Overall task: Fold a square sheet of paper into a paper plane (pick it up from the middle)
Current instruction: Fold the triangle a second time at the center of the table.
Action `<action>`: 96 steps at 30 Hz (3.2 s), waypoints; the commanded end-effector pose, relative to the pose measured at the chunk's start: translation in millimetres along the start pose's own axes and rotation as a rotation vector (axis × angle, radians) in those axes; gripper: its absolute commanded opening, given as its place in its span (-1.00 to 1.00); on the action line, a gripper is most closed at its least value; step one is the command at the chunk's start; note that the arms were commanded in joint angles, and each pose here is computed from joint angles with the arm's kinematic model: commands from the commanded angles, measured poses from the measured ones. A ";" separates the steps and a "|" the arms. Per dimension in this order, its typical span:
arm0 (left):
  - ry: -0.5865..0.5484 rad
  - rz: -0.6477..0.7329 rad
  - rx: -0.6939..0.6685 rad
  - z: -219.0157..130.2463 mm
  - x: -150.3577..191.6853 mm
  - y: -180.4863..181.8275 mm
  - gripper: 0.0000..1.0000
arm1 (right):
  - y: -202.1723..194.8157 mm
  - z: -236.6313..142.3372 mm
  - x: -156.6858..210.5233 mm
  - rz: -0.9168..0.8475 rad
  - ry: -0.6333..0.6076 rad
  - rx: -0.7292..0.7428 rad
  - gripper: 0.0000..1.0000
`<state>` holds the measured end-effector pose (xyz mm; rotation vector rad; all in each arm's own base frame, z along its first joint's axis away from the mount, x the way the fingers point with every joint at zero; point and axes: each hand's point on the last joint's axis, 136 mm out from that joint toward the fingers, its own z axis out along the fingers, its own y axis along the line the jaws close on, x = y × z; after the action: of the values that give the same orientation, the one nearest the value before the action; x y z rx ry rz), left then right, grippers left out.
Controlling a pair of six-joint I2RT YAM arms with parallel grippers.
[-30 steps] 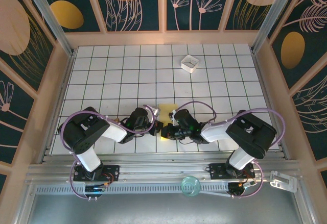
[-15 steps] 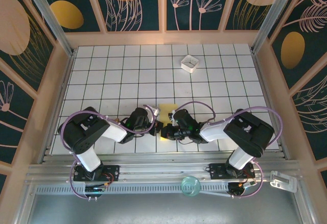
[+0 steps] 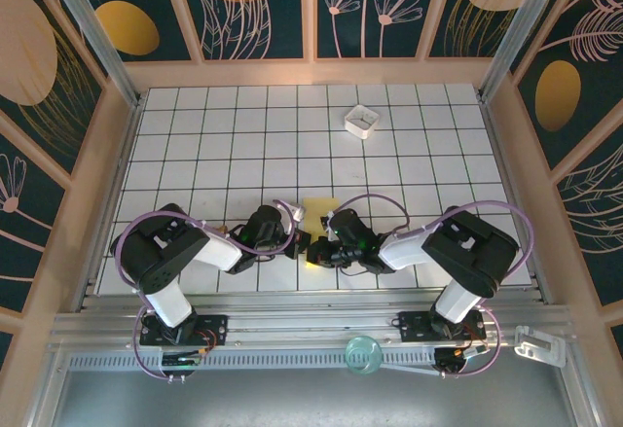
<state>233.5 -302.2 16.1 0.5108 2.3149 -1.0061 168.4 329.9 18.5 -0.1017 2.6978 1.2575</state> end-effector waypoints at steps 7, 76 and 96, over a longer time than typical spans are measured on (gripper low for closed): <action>0.148 -0.049 -0.199 -3.1 49.2 49.0 -1.00 | -8.3 4.3 12.5 -0.014 0.027 0.059 -1.00; 0.153 -0.038 -0.241 -5.2 50.9 56.5 -1.00 | -46.2 -31.7 -54.6 -0.014 -0.169 0.159 -1.00; 0.157 -0.034 -0.249 -5.3 51.8 58.2 -1.00 | -37.6 -67.3 -71.8 -0.055 -0.241 0.153 -1.00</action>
<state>234.6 -301.8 15.3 0.5057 2.3160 -0.9832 239.4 252.7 34.5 0.0437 2.5814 0.9804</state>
